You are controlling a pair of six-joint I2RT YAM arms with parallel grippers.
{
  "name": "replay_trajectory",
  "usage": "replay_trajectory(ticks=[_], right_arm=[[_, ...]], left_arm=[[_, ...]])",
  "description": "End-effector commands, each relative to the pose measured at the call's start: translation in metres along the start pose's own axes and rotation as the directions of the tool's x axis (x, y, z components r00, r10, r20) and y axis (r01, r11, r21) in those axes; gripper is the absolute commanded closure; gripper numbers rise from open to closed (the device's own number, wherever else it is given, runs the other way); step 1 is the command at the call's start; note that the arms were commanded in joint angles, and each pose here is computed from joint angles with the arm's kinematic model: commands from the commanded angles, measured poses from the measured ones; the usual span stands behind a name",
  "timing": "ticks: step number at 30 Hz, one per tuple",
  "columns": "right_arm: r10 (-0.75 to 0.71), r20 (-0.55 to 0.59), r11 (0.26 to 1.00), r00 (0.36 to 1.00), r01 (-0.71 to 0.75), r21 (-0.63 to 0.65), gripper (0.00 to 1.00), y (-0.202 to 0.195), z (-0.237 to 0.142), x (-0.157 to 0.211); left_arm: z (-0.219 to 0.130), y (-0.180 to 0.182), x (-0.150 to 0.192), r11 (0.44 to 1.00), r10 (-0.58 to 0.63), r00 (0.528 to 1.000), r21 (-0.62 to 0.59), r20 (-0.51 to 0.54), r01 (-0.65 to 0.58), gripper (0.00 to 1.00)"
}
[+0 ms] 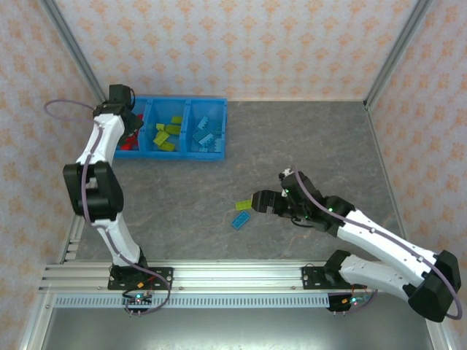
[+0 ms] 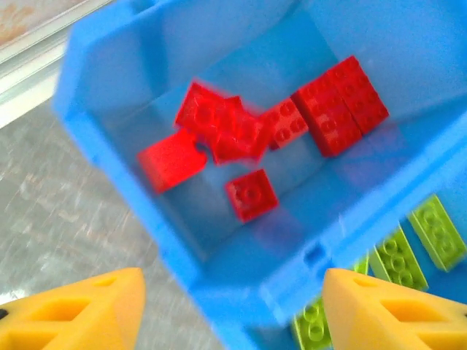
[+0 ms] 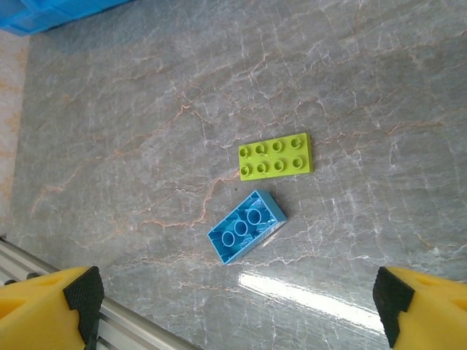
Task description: Sort the legos into containers by color
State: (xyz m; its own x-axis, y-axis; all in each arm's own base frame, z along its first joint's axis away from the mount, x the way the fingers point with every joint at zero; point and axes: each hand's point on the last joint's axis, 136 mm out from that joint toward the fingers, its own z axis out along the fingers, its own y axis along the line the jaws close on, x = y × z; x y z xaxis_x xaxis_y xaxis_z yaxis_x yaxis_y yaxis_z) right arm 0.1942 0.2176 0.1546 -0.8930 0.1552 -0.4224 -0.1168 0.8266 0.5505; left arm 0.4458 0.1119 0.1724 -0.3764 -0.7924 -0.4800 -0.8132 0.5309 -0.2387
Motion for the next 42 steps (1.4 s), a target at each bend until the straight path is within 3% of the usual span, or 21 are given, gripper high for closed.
replay_trajectory(ticks=[1, 4, 7, 11, 15, 17, 22, 27, 31, 34, 39, 42], right_arm=[[0.064, 0.042, 0.995, 0.997, -0.067, 0.076, 0.04, 0.000, 0.007, -0.003], [0.193, 0.034, 0.969, 0.981, -0.196, 0.152, 0.03, -0.010, 0.022, 0.007], [0.268, -0.001, 0.941, 0.963, -0.262, 0.212, 0.02, -0.011, 0.039, 0.021], [0.257, -0.003, 0.918, 0.966, -0.244, 0.312, 0.02, -0.010, 0.059, 0.034], [0.252, -0.025, 0.888, 0.967, -0.221, 0.403, 0.11, -0.011, 0.086, 0.041], [0.240, -0.042, 0.887, 0.970, -0.202, 0.415, 0.14, -0.008, 0.101, 0.044], [0.247, -0.082, 0.875, 0.966, -0.186, 0.448, 0.22, -0.008, 0.133, 0.057], [0.279, -0.038, 0.831, 0.959, -0.222, 0.510, 0.53, -0.030, 0.133, 0.064], [0.273, 0.027, 0.836, 0.962, -0.251, 0.489, 0.66, -0.035, 0.115, 0.055], [0.199, 0.053, 0.885, 0.979, -0.202, 0.420, 0.69, -0.018, 0.097, 0.035], [-0.016, 0.179, 0.976, 0.984, -0.023, 0.215, 0.71, 0.033, 0.067, -0.022], [-0.098, 0.172, 0.992, 0.980, 0.082, 0.094, 0.74, 0.067, 0.065, -0.053]], left_arm=[[-0.052, -0.003, 0.019, 0.994, -0.041, 0.999, 0.104, 0.022, 0.039, 0.35], [-0.094, 0.000, 0.056, 0.984, 0.059, 0.996, 0.165, 0.074, -0.071, 0.37], [-0.139, -0.009, 0.100, 0.918, 0.277, 0.948, 0.248, 0.158, -0.309, 0.38], [-0.175, -0.007, 0.155, 0.695, 0.598, 0.776, 0.351, 0.203, -0.627, 0.40], [-0.190, 0.011, 0.187, 0.493, 0.760, 0.616, 0.435, 0.205, -0.753, 0.35], [-0.193, 0.017, 0.198, 0.415, 0.790, 0.566, 0.473, 0.236, -0.777, 0.32], [-0.188, 0.026, 0.207, 0.367, 0.820, 0.519, 0.475, 0.241, -0.800, 0.30], [-0.186, 0.030, 0.217, 0.324, 0.842, 0.486, 0.500, 0.236, -0.803, 0.30], [-0.193, 0.029, 0.222, 0.290, 0.841, 0.478, 0.535, 0.252, -0.793, 0.30], [-0.210, 0.022, 0.240, 0.191, 0.840, 0.459, 0.635, 0.288, -0.748, 0.30], [-0.259, 0.013, 0.276, -0.068, 0.825, 0.426, 0.812, 0.373, -0.579, 0.29], [-0.273, 0.015, 0.281, -0.132, 0.808, 0.427, 0.831, 0.407, -0.541, 0.26]])
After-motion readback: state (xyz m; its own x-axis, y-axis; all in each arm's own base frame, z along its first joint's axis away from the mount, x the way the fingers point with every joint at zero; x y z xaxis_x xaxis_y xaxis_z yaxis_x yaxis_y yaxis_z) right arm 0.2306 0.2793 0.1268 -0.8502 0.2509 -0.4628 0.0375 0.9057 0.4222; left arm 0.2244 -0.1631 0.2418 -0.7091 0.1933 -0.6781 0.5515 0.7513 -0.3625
